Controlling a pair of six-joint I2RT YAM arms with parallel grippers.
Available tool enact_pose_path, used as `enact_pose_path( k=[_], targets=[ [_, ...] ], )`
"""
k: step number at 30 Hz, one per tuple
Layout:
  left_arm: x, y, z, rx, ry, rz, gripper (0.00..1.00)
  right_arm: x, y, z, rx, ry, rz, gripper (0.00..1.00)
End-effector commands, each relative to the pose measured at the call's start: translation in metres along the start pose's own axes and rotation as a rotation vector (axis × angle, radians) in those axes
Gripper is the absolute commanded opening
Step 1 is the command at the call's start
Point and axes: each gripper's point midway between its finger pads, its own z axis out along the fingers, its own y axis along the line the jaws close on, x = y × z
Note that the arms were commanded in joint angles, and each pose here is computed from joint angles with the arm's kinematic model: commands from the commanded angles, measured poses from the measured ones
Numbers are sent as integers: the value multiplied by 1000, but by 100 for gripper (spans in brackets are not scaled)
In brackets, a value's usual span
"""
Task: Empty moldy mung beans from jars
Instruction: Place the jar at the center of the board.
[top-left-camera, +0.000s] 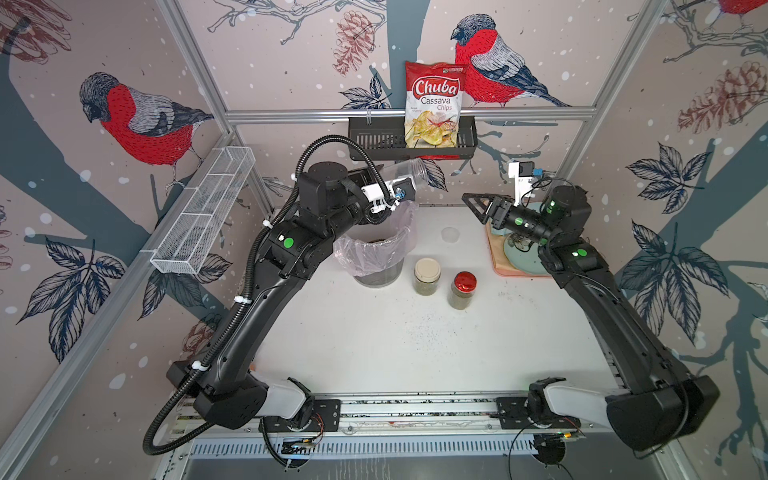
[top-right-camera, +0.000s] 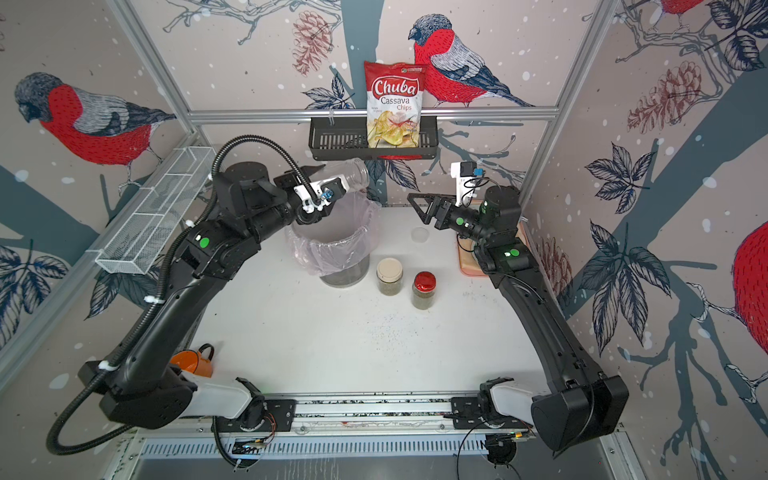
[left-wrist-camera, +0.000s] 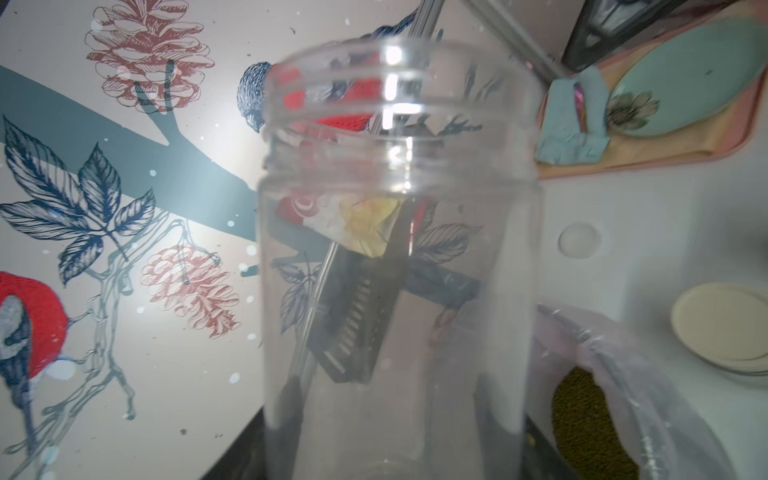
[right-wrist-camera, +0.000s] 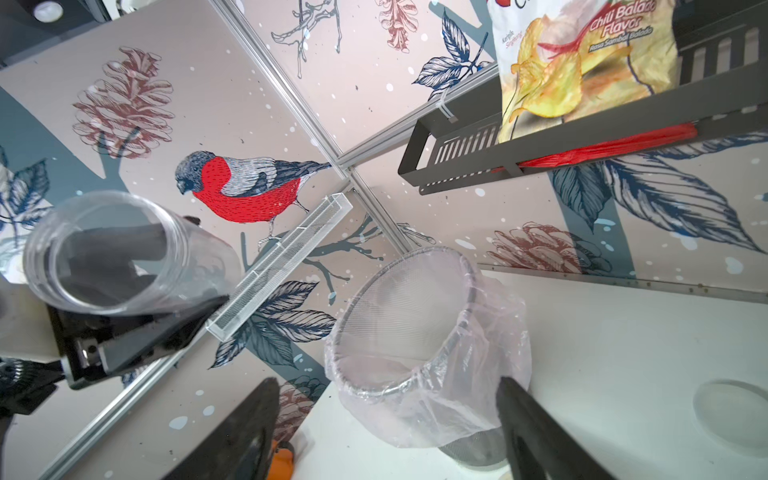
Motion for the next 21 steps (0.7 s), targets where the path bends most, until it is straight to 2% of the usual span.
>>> enact_pose_path(
  k=[1,9,18,21],
  targets=[
    [-26,-20,-8,102,-163,-161,0,-14,24,-8,-74,-41,-37,82],
    [-35,-46,-21,202,-253,-349,0,-23,70,-32,-167,-74,-114,89],
    [-44,-81,-16,378,-354,-709,0,16,119,-29,-228,-83,-242,91],
    [-48,-88,-16,429,-396,-784,0,27,124,-28,-229,-92,-273,91]
  ],
)
